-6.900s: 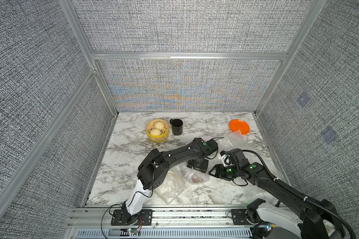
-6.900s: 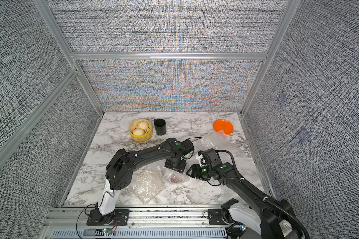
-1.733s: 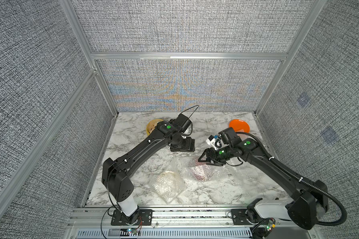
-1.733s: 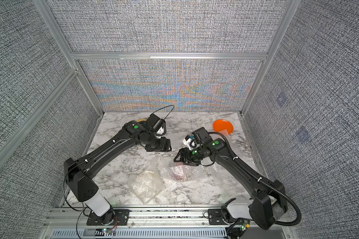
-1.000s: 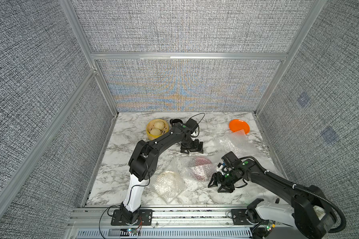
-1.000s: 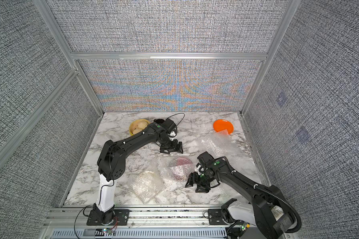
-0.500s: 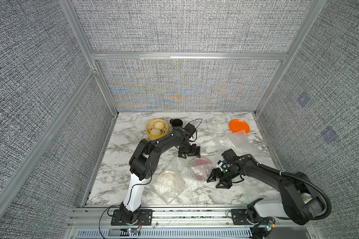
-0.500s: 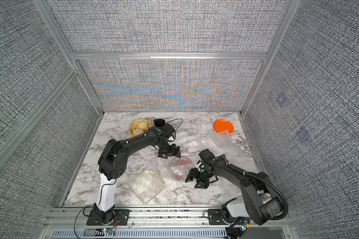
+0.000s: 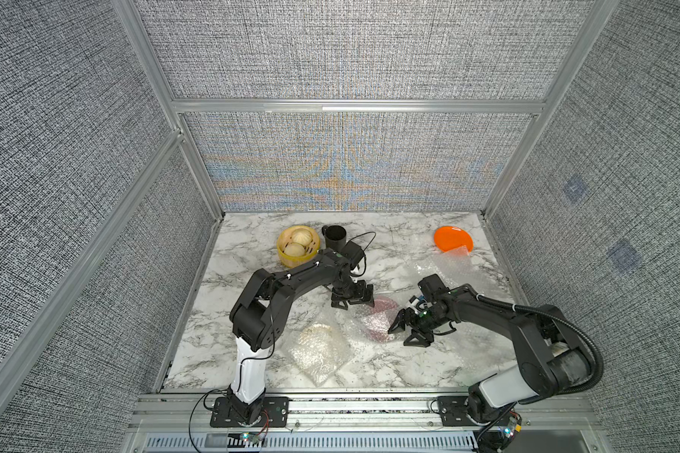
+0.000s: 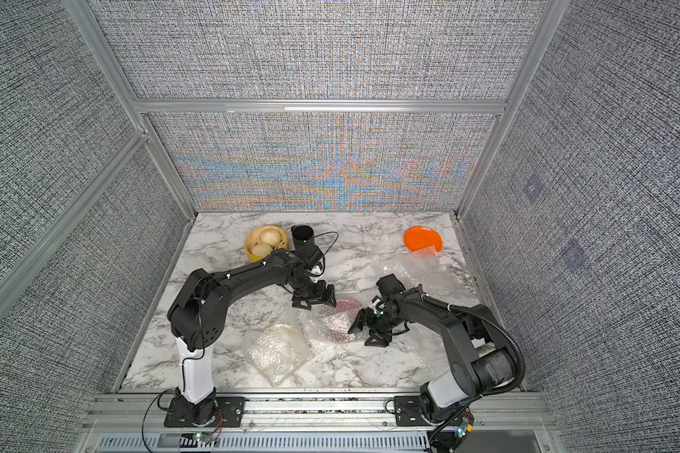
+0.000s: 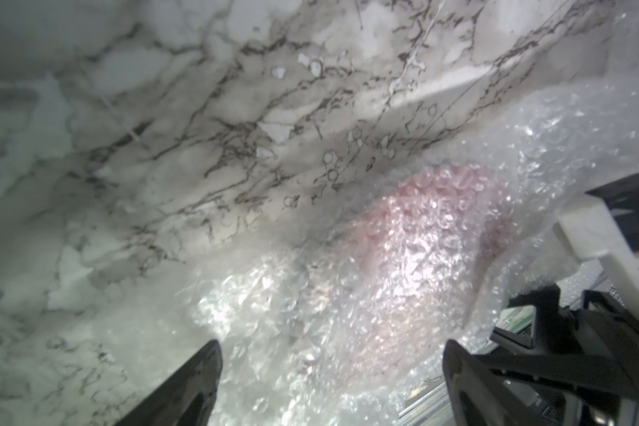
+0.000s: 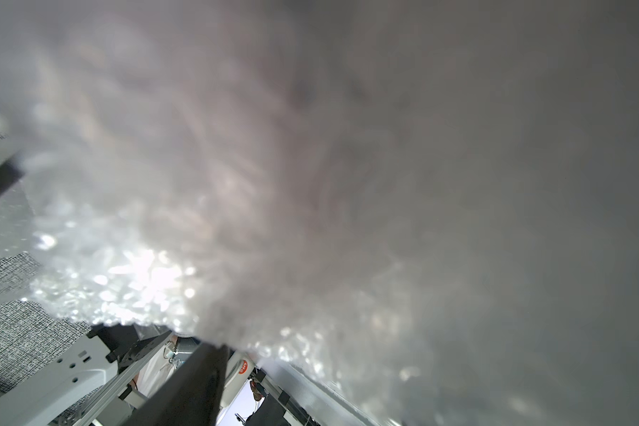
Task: Unpack dinner plates from bubble wrap
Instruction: Unwrap the bubble wrap at the center of the board.
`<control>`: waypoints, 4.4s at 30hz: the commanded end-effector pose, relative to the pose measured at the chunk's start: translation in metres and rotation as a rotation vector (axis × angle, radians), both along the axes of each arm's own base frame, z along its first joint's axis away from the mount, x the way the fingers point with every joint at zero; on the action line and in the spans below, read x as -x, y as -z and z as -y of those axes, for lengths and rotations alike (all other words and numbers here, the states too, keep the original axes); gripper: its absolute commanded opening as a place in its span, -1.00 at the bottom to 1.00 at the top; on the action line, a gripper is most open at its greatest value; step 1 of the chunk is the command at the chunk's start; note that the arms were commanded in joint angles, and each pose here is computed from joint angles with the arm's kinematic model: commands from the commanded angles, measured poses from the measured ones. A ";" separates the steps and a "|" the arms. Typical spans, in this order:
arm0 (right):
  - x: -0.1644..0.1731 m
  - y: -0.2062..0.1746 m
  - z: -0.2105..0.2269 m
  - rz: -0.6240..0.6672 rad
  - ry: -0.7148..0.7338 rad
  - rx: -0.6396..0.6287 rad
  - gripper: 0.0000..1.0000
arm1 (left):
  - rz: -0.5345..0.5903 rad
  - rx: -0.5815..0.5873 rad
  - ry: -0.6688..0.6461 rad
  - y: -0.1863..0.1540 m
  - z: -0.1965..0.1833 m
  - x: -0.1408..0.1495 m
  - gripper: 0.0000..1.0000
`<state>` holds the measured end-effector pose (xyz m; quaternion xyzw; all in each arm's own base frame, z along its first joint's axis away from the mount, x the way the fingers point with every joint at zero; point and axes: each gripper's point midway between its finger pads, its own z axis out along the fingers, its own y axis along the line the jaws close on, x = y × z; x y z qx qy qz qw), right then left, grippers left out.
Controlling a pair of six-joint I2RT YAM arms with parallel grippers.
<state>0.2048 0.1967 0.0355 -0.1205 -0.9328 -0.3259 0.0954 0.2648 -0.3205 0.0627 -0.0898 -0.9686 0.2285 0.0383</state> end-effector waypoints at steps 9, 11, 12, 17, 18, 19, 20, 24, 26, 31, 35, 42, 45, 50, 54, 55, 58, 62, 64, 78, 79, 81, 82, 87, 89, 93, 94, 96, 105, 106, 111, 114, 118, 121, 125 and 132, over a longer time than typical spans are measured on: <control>-0.084 -0.026 -0.026 0.169 -0.049 -0.001 0.44 | 0.090 -0.018 -0.036 -0.028 -0.022 0.005 0.85; -0.101 -0.030 -0.033 0.189 -0.072 0.000 0.44 | 0.102 -0.015 -0.045 -0.034 -0.024 0.005 0.85; -0.110 -0.033 -0.036 0.203 -0.086 -0.001 0.44 | 0.110 -0.015 -0.049 -0.037 -0.025 0.005 0.85; -0.137 -0.052 -0.035 0.270 -0.151 0.078 0.44 | 0.140 -0.035 -0.062 -0.048 -0.032 0.003 0.85; -0.137 -0.057 -0.030 0.279 -0.157 0.111 0.44 | 0.145 -0.039 -0.064 -0.050 -0.034 0.003 0.85; -0.135 -0.060 -0.025 0.281 -0.159 0.137 0.44 | 0.147 -0.038 -0.065 -0.051 -0.034 0.003 0.85; -0.131 -0.063 -0.020 0.279 -0.162 0.159 0.44 | 0.147 -0.036 -0.069 -0.052 -0.035 0.002 0.85; -0.101 -0.076 -0.006 0.276 -0.145 0.174 0.44 | 0.141 -0.007 -0.057 -0.052 -0.028 0.000 0.84; -0.086 -0.079 -0.001 0.278 -0.122 0.159 0.44 | 0.125 0.012 -0.036 -0.050 -0.021 -0.001 0.83; -0.057 -0.096 -0.001 0.319 -0.060 0.070 0.44 | 0.122 0.043 0.029 -0.047 -0.004 -0.011 0.82; -0.049 -0.117 0.001 0.390 -0.030 0.022 0.44 | 0.121 0.042 0.095 -0.034 0.008 -0.023 0.82; -0.032 -0.138 0.006 0.443 -0.015 -0.015 0.44 | 0.090 0.021 0.170 -0.002 0.014 -0.032 0.80; -0.029 -0.144 0.007 0.464 -0.005 -0.027 0.44 | 0.097 0.012 0.179 0.006 0.013 -0.033 0.80; -0.025 -0.151 0.008 0.478 -0.004 -0.039 0.44 | 0.057 0.054 0.183 0.016 0.021 -0.029 0.79; -0.028 -0.154 0.011 0.491 0.001 -0.032 0.44 | 0.046 0.087 0.163 0.010 0.031 -0.026 0.75; -0.029 -0.155 0.012 0.495 0.004 -0.031 0.44 | 0.048 0.090 0.161 0.007 0.034 -0.024 0.74; -0.034 -0.157 0.015 0.502 0.015 -0.033 0.44 | 0.065 0.096 0.174 -0.004 0.044 -0.013 0.74; -0.039 -0.157 0.019 0.501 0.029 -0.037 0.44 | 0.072 0.120 0.190 -0.018 0.063 0.003 0.74; -0.042 -0.158 0.023 0.499 0.046 -0.036 0.44 | 0.071 0.126 0.195 -0.021 0.072 0.008 0.73; -0.062 -0.208 0.064 0.577 0.280 -0.077 0.45 | -0.043 0.178 0.204 -0.017 0.131 0.064 0.71; -0.062 -0.206 0.065 0.565 0.288 -0.082 0.44 | -0.045 0.174 0.205 -0.015 0.132 0.065 0.71; -0.061 -0.204 0.066 0.548 0.299 -0.092 0.44 | -0.027 0.165 0.204 -0.018 0.132 0.064 0.71; -0.061 -0.204 0.067 0.545 0.305 -0.090 0.44 | -0.015 0.158 0.204 -0.021 0.130 0.063 0.72; -0.059 -0.200 0.070 0.514 0.324 -0.086 0.42 | 0.085 0.120 0.247 -0.064 0.116 0.056 0.79; -0.059 -0.200 0.071 0.509 0.326 -0.084 0.42 | 0.125 0.115 0.264 -0.086 0.111 0.054 0.83; -0.058 -0.197 0.071 0.489 0.333 -0.081 0.38 | 0.188 0.056 0.268 -0.116 0.088 0.051 0.89; -0.058 -0.196 0.070 0.485 0.333 -0.082 0.36 | 0.201 0.030 0.260 -0.120 0.077 0.050 0.91; -0.058 -0.196 0.068 0.477 0.328 -0.085 0.31 | 0.220 -0.037 0.231 -0.122 0.054 0.049 0.92; -0.049 -0.167 0.003 0.343 0.020 -0.050 0.04 | 0.181 -0.168 -0.011 -0.097 -0.031 0.041 0.91; -0.048 -0.164 -0.005 0.326 -0.022 -0.032 0.06 | 0.171 -0.182 -0.056 -0.095 -0.041 0.039 0.91; -0.060 -0.154 -0.042 0.320 -0.120 -0.002 0.11 | 0.167 -0.212 -0.170 -0.094 -0.075 0.027 0.90; -0.071 -0.138 -0.059 0.269 -0.151 0.029 -0.02 | 0.174 -0.203 -0.160 -0.090 -0.074 0.019 0.89; -0.076 -0.108 -0.080 0.201 -0.187 0.073 -0.13 | 0.140 -0.199 -0.093 -0.077 -0.066 0.005 0.88; -0.069 -0.085 -0.094 0.155 -0.212 0.078 -0.19 | 0.129 -0.174 -0.070 -0.067 -0.057 -0.007 0.87; -0.039 -0.055 -0.098 0.060 -0.268 0.124 -0.33 | 0.099 -0.172 -0.060 -0.051 -0.055 -0.016 0.85; 0.029 -0.034 -0.067 -0.031 -0.237 0.239 -0.37 | 0.012 -0.118 -0.052 -0.014 -0.054 -0.010 0.85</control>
